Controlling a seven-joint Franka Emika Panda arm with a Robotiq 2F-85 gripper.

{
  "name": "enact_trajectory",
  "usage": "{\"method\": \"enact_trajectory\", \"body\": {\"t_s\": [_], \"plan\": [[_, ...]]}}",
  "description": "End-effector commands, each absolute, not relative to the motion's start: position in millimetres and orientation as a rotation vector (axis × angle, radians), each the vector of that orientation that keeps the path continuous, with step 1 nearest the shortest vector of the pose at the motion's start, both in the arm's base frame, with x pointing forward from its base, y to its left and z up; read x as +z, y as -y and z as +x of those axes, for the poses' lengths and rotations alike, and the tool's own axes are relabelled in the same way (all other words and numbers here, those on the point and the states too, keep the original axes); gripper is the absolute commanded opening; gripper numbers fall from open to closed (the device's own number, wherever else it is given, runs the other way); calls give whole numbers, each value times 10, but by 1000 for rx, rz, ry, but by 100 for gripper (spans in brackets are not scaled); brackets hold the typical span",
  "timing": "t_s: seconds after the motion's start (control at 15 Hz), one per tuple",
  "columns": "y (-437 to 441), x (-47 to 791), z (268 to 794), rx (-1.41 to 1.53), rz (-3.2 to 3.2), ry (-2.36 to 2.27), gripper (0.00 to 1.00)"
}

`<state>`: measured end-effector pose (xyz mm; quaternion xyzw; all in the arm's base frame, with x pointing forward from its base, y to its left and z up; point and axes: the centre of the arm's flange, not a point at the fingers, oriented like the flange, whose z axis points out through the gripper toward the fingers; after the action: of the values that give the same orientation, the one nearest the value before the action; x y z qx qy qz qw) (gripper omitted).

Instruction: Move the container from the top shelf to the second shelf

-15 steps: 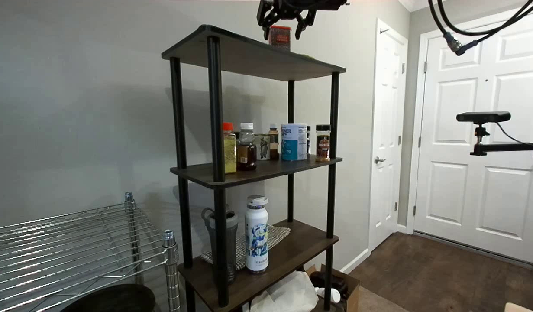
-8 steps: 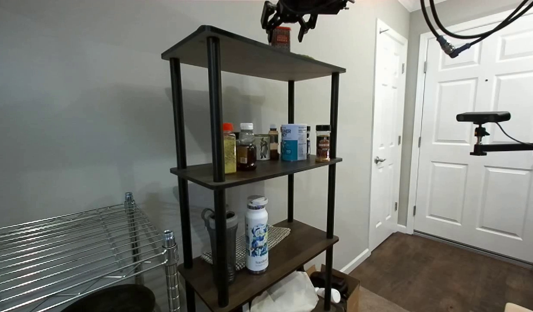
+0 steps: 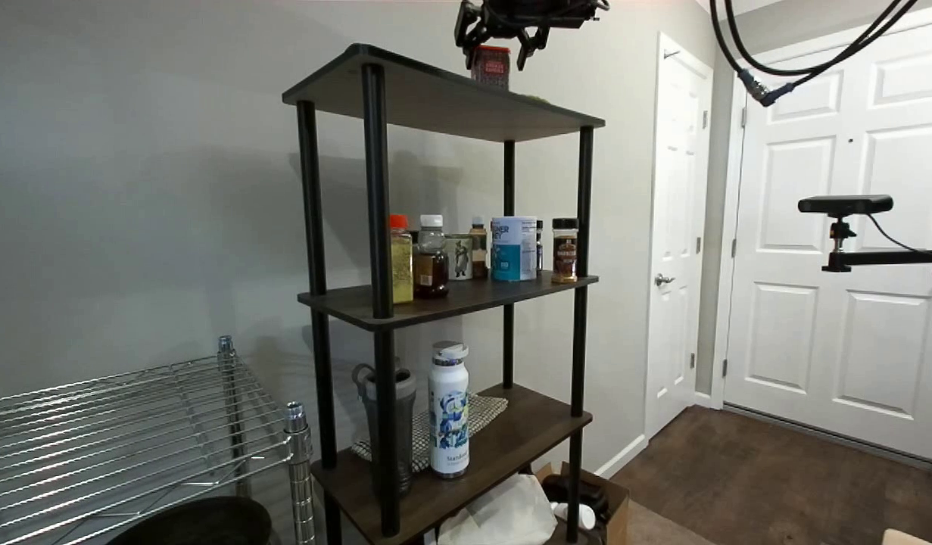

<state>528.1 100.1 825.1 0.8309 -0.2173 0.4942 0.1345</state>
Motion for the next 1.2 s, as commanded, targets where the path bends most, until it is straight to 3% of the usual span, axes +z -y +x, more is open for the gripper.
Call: {"method": "enact_trajectory", "body": {"t_s": [0.0, 1.13], "plan": [[-1045, 8252, 5458, 1458, 2404, 612, 100], [-1052, 8305, 5360, 1475, 2392, 629, 100]]}}
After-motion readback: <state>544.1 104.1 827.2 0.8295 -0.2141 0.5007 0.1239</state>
